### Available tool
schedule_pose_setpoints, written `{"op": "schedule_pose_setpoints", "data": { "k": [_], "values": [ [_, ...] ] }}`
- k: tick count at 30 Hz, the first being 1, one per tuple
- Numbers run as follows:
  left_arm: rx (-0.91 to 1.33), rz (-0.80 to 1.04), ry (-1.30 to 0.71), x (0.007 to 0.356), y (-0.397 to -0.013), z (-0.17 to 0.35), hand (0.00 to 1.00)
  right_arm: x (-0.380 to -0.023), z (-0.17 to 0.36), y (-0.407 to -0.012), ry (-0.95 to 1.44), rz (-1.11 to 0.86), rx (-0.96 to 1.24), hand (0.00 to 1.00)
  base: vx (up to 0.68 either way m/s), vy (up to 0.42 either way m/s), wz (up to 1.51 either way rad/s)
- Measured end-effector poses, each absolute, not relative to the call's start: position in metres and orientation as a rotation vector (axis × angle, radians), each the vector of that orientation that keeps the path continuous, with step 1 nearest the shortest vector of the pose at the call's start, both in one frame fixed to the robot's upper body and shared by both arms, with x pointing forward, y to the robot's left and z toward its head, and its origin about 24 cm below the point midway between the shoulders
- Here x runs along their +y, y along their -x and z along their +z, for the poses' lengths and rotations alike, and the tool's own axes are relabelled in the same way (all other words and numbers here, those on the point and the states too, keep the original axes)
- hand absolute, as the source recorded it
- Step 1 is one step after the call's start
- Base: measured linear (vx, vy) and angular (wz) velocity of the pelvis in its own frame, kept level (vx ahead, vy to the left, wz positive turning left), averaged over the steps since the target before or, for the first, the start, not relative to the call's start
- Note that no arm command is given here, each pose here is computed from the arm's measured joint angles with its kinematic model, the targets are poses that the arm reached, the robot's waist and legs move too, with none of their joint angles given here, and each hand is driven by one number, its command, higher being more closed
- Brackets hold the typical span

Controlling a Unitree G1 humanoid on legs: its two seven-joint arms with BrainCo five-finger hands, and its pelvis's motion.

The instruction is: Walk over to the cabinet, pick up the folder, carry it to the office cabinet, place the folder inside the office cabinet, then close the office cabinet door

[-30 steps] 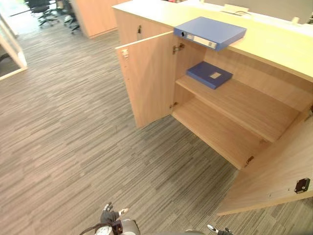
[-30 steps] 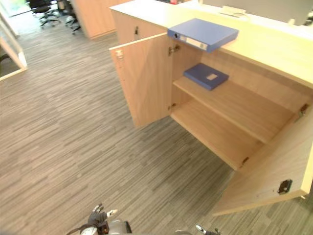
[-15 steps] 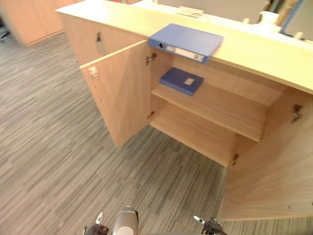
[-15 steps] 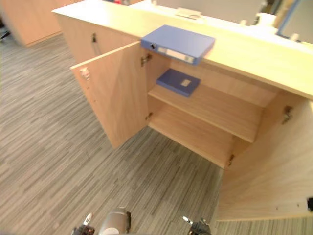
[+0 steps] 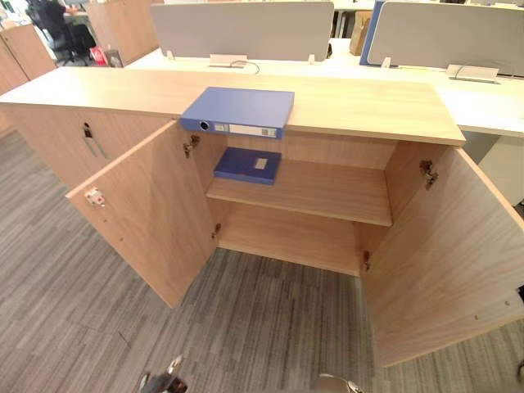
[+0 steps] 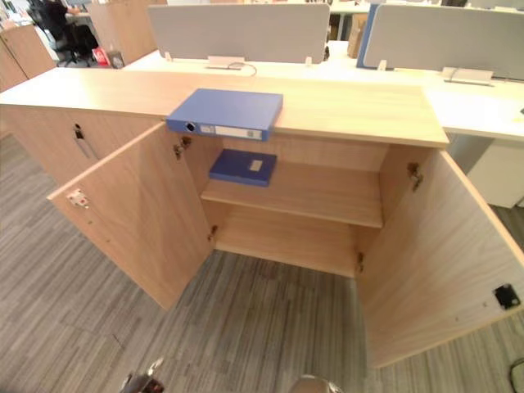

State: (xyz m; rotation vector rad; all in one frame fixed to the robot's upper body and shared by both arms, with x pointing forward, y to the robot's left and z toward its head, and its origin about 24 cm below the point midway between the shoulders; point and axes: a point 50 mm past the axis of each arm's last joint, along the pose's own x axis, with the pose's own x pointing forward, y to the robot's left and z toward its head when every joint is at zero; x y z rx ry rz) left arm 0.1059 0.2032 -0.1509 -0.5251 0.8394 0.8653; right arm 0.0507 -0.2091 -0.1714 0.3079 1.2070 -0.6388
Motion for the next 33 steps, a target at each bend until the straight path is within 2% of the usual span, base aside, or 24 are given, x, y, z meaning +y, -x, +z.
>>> {"op": "schedule_pose_setpoints", "data": {
  "k": [3,11,14,19,23,27,33],
  "values": [
    [0.83,0.813,0.554,0.192,-0.114,-0.15,0.0,-0.209,-0.171,-0.045,-0.312,-0.658,1.21,0.0,0.05,-0.272,0.14],
    [0.875,0.844,0.506,0.204,-0.093,-0.154,0.0,-0.21,-0.171,-0.037,-0.269,-0.641,1.227,0.0,0.16,-0.143,0.33],
    [0.86,0.818,0.484,0.208,-0.098,-0.152,0.0,-0.211,-0.17,-0.04,-0.267,-0.644,1.211,0.0,0.26,-0.04,0.2],
    [0.842,0.805,0.47,0.209,-0.097,-0.149,0.0,-0.216,-0.169,-0.042,-0.239,-0.641,1.204,0.0,0.35,0.121,-0.21],
    [0.908,0.793,0.455,0.203,-0.081,-0.155,0.0,-0.22,-0.166,-0.063,-0.235,-0.642,1.153,0.0,0.3,0.345,-0.71],
    [0.919,0.805,0.434,0.214,-0.082,-0.156,0.0,-0.195,-0.168,-0.08,-0.26,-0.564,1.155,0.0,0.14,0.132,-0.02],
    [0.978,0.731,0.415,0.211,-0.072,-0.162,0.0,-0.189,-0.169,-0.078,-0.234,-0.5,1.165,0.0,0.07,0.032,-0.29]
  ]
}}
